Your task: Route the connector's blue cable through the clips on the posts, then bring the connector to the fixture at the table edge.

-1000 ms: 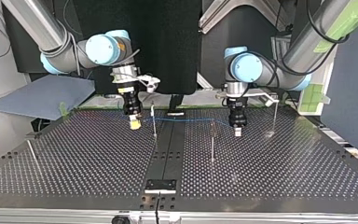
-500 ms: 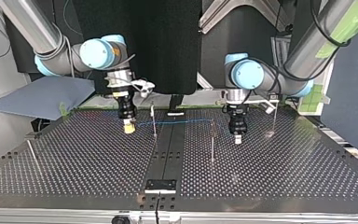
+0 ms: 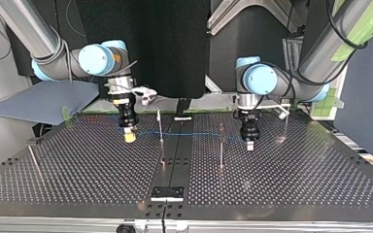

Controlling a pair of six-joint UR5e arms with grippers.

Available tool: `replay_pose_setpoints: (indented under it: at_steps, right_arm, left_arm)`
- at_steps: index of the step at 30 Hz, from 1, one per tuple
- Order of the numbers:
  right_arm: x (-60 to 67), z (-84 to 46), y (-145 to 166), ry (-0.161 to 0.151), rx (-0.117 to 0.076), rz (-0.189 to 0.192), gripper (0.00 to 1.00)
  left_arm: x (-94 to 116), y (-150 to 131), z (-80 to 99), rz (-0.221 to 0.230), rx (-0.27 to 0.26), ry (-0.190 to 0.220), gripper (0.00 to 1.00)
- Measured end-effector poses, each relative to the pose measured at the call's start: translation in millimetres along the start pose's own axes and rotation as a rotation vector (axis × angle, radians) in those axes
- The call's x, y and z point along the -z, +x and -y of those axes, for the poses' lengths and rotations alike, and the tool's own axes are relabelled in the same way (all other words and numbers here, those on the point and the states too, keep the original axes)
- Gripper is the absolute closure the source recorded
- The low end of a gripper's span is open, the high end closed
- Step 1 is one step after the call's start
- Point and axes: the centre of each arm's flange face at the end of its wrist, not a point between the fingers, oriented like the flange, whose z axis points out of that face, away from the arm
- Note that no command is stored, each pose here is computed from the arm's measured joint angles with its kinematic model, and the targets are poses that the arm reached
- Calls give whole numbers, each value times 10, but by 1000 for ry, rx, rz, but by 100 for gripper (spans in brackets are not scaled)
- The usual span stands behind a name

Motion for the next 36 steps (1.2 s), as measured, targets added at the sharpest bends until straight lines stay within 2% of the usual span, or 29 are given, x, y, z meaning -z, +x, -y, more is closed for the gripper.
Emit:
replay_pose_setpoints:
  at_steps: [1, 3, 4, 5, 6, 8, 9, 10, 12, 13, 14, 15, 21, 24, 36]
  right_arm:
    - [1, -1, -2, 1, 0, 1, 100]
    - [3, 1, -5, 3, 0, 3, 100]
    - [4, 3, -9, 4, -1, 4, 100]
    - [5, 5, -13, 6, 0, 6, 100]
    - [5, 8, -13, 8, 0, 6, 100]
    - [9, 17, -15, 12, 0, 8, 100]
    - [10, 22, -15, 14, 0, 9, 100]
    - [12, 26, -16, 16, 0, 9, 100]
    - [16, 36, -17, 20, 0, 12, 100]
    - [17, 41, -18, 23, 0, 12, 100]
    - [20, 44, -20, 25, 0, 14, 100]
    - [21, 46, -22, 26, 0, 16, 100]
    - [26, 54, -28, 30, -1, 21, 100]
    - [29, 55, -33, 31, -1, 24, 100]
    - [34, 53, -40, 35, -1, 30, 100]
  left_arm:
    - [1, 2, -1, -2, -1, 0, 100]
    - [6, 6, -3, -6, -2, 1, 79]
    - [8, 8, -3, -9, -2, 1, 79]
    - [12, 12, -3, -12, -3, 2, 73]
    - [17, 15, -4, -17, -4, 3, 73]
    - [26, 22, -8, -26, -6, 2, 66]
    - [33, 29, -12, -33, -8, 0, 51]
    - [39, 35, -15, -39, -8, -1, 51]
    - [52, 48, -18, -52, -4, 2, 28]
    - [57, 51, -16, -56, 0, 5, 28]
    - [61, 54, -12, -60, 5, 9, 7]
    - [66, 58, -3, -64, 12, 17, 0]
    - [144, 93, 74, -103, 35, 66, 0]
    - [203, 106, 84, -113, 51, 72, 0]
    - [505, 43, 45, -106, 111, 89, 0]
